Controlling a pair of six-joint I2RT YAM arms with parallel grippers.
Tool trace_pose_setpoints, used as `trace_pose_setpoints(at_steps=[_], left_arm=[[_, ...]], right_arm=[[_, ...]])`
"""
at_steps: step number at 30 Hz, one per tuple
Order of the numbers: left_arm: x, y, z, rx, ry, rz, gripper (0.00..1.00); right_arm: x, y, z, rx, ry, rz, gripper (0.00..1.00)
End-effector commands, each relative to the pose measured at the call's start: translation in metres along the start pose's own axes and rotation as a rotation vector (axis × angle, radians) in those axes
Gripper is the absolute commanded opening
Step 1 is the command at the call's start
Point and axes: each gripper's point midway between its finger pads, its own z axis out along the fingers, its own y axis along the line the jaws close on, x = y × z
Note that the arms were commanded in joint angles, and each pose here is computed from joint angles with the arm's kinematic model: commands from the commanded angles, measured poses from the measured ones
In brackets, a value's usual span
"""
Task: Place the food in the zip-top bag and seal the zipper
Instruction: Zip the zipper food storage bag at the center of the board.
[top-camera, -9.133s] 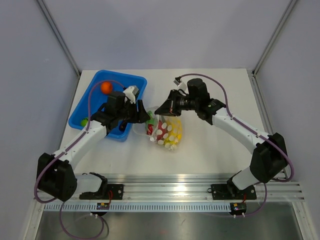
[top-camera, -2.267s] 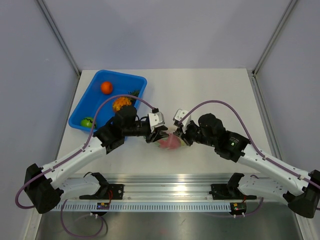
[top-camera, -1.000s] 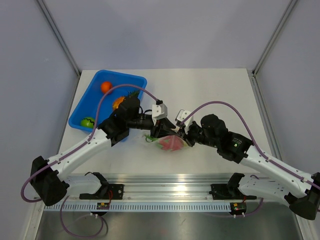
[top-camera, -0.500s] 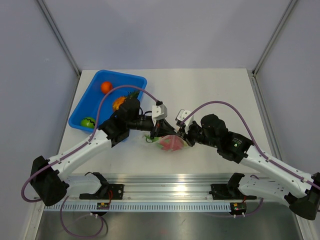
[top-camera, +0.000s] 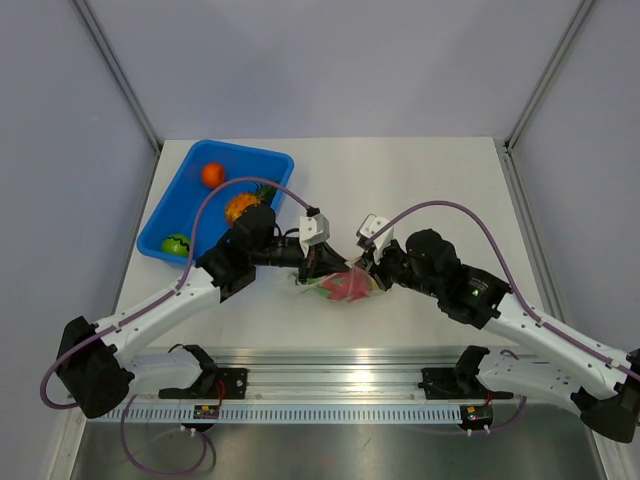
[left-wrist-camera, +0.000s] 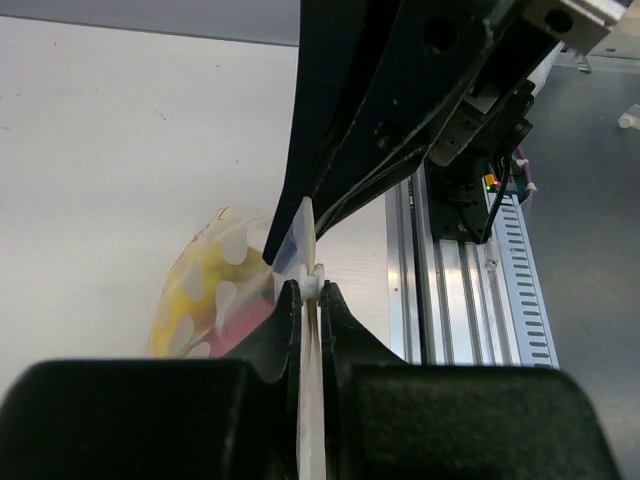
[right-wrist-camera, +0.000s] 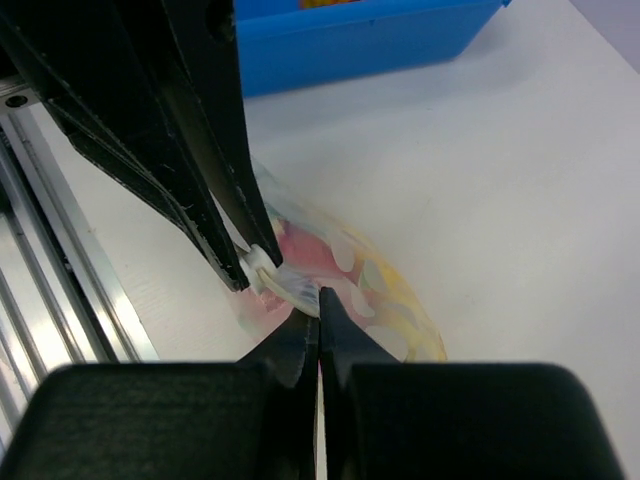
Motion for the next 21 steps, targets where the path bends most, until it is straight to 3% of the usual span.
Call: trace_pose_setpoints(at_steps=[1, 13, 21], left_arm=[[0.006, -0.006, -0.004, 0.01, 0.018, -0.001, 0.0], [0.044, 0.006, -0.027, -0.143, 0.133, -0.034, 0.0], [0.057, 0.011, -0.052, -0.294, 0.107, -0.081, 0.0]], right_arm=[[-0.063, -0.035, -0.02, 0.17, -0.235, 0.029, 0.0], [-0.065, -0.106, -0.066, 0.585, -0.304, 0.132, 0.0], [-0.057, -0.128, -0.097, 0.738, -0.315, 0.182, 0.0]])
